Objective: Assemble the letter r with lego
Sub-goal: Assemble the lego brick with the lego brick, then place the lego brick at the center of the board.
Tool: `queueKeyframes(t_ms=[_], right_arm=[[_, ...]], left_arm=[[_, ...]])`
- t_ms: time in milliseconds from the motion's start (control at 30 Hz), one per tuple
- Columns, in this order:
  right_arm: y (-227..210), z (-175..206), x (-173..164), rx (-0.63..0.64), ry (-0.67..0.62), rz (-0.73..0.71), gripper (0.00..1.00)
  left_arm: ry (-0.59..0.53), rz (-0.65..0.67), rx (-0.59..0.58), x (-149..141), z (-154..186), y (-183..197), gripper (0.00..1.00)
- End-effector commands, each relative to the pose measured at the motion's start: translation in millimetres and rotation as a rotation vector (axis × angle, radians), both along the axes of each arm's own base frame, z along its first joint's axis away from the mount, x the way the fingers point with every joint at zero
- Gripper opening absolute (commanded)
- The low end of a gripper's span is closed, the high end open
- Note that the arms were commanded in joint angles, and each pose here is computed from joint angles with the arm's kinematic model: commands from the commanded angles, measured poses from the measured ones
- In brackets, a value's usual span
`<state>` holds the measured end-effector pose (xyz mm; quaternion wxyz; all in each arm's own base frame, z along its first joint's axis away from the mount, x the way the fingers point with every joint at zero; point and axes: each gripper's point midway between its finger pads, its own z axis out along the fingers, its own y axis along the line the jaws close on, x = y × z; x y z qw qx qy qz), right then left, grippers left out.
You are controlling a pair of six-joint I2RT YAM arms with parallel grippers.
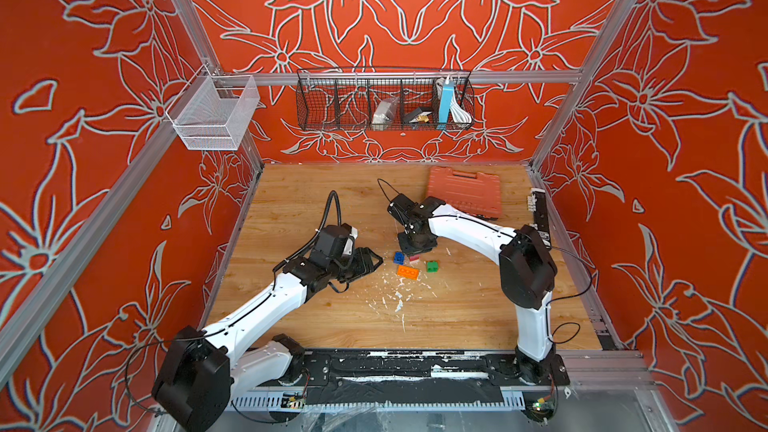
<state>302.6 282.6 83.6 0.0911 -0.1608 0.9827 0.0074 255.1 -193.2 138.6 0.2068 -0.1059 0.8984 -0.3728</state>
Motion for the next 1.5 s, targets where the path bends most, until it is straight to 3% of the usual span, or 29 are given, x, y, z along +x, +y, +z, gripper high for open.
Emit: queueKeyframes(t_ms=[0,133,367,500,633,733,933,1133,1400,1467], right_arm=[[-9,35,3,0.027,-0.073,0.069,0.00],[0,64,6,0.172,-0.155,0.121,0.00],[27,111,20,0.645,-0.245,0.110,0.00],[50,112,15,0.781,-0.121,0.213,0.00],[65,106,15,0.859,0.004,0.233,0.00],[78,99,19,0.957,0.077,0.253,0.00],[86,63,35,0.941,0.177,0.200,0.00],[95,36,48,0.961,0.249,0.149,0.00],[106,8,59,0.997,0.308,0.107,0.00],[106,3,61,1.000,0.315,0.099,0.05]], left_arm=[[-0.009,0.018,-0.015,-2,3,10,0.60],[-0.028,0.039,-0.102,7,12,19,0.61],[-0.108,0.077,0.029,26,34,39,0.72],[-0.163,0.042,0.043,36,46,35,0.81],[-0.087,0.005,0.082,36,44,34,0.80],[-0.052,-0.007,0.018,36,39,29,0.80],[-0.024,0.037,-0.026,34,28,37,0.82],[0.011,0.051,-0.026,29,16,44,0.97],[0.024,0.054,-0.017,25,11,47,0.98],[0.027,0.054,-0.017,24,9,47,0.98]])
